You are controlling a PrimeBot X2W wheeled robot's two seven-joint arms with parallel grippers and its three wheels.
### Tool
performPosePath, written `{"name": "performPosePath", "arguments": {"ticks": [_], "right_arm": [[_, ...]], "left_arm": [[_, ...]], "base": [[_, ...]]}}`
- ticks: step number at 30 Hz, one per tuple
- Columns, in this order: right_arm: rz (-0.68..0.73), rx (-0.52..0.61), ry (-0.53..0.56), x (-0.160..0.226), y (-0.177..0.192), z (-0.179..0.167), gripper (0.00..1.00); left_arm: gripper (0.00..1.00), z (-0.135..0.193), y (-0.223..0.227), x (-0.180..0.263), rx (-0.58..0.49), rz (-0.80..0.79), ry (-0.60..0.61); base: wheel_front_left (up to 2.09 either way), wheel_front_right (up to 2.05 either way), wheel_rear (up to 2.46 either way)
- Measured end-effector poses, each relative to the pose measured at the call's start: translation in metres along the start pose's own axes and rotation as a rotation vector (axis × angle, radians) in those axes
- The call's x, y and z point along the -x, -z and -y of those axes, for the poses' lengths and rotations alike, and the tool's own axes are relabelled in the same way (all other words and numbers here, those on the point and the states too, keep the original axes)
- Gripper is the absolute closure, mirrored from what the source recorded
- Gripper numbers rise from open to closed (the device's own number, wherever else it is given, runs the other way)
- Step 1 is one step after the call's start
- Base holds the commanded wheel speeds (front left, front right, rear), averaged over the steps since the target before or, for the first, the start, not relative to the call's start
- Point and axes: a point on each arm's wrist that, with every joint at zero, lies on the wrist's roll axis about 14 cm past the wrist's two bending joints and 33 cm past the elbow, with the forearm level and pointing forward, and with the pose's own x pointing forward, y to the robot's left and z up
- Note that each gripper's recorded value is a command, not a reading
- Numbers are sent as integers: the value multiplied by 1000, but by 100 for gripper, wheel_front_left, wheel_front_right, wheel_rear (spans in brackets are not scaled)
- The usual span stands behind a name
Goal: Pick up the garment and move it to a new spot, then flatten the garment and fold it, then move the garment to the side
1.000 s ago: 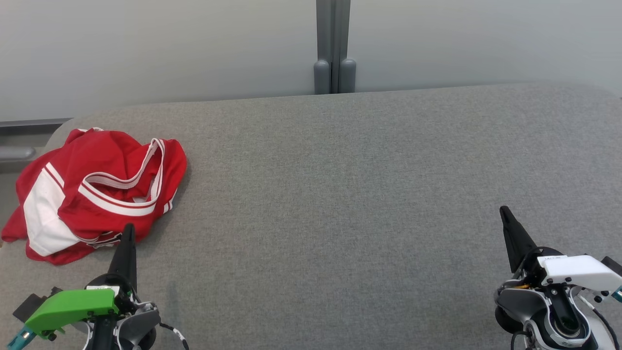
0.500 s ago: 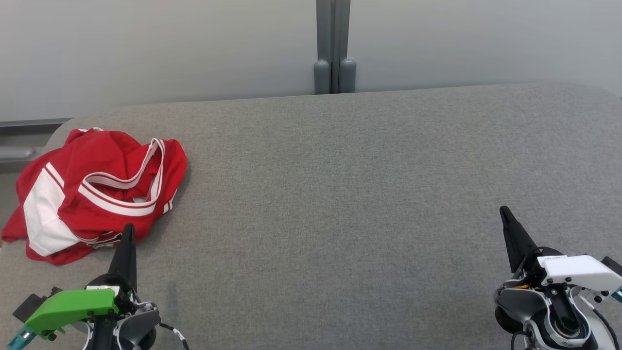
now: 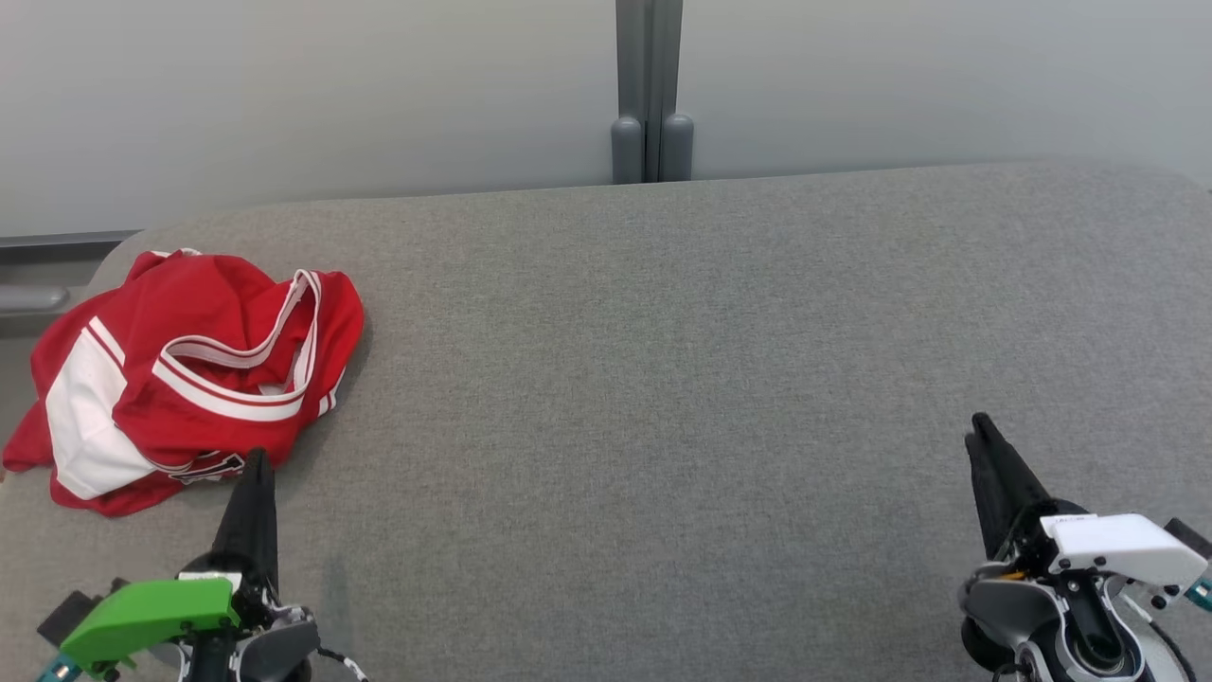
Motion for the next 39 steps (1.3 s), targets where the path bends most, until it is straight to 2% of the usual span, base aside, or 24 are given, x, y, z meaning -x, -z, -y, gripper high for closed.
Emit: {"name": "performPosePath", "arguments": {"ticks": [4, 13, 39], "right_arm": [[3, -7, 55, 9, 1, 19, 0], [10, 46, 46, 8, 6, 15, 0], [-13, 634, 13, 7, 16, 6, 0]], "left_arm": [[0, -19, 2, 8, 7, 1, -55], [0, -18, 8, 8, -76, 3, -67], [0, -16, 23, 11, -659, -40, -92]], "base": [[0, 0, 0], [0, 0, 0], [0, 0, 0]]}}
